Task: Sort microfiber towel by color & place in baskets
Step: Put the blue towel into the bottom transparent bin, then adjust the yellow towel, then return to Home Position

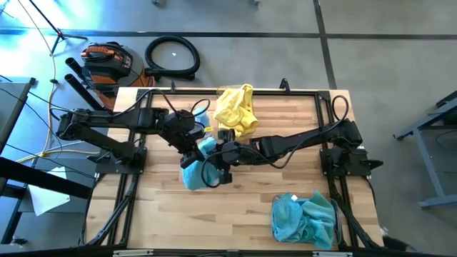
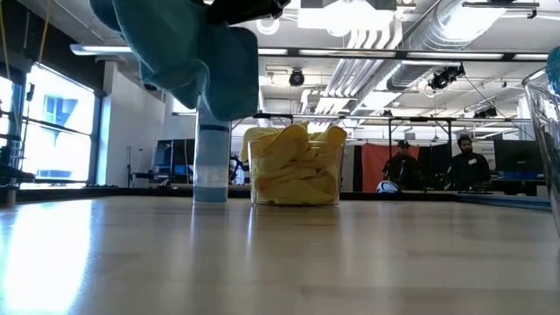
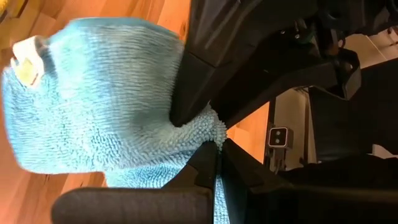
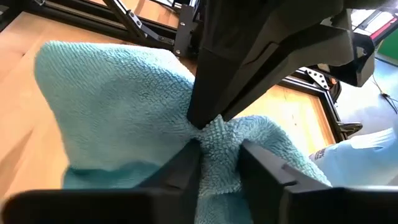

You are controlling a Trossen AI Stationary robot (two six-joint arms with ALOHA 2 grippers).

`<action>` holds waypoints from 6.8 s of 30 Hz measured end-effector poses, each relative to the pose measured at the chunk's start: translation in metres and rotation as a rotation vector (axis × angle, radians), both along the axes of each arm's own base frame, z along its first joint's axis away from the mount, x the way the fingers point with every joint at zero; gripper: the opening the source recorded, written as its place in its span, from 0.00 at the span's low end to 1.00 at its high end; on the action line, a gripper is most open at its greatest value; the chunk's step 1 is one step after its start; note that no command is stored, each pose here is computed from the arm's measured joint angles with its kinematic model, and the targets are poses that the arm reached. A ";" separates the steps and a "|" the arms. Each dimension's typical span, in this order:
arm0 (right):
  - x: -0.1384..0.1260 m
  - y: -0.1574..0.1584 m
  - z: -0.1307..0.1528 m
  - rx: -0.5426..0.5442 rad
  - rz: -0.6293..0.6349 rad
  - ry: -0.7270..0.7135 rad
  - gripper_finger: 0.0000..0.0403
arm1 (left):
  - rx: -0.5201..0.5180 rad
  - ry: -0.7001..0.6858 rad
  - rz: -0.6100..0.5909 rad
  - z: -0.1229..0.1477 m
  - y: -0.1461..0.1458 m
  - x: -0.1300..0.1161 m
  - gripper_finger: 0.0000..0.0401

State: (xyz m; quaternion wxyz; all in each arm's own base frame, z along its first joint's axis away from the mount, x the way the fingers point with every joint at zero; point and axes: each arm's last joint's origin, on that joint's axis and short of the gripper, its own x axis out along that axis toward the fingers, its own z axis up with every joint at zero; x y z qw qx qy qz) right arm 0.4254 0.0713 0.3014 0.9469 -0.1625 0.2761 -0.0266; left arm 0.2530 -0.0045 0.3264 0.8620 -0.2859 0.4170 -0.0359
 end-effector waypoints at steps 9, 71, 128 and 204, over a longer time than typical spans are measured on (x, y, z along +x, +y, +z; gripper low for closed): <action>-0.001 0.002 -0.001 0.072 -0.062 -0.002 0.06 | 0.054 -0.049 -0.028 0.001 0.001 0.002 0.00; -0.214 0.200 -0.044 0.762 -1.257 0.674 0.00 | 0.117 -0.245 -0.019 0.015 0.002 0.014 0.26; -0.232 0.204 0.007 0.958 -1.205 0.489 0.36 | 0.205 -0.359 -0.078 0.035 0.002 -0.007 0.26; -0.022 -0.200 0.014 0.578 -0.999 0.278 0.00 | 0.712 -0.436 0.215 -0.008 0.028 -0.158 0.26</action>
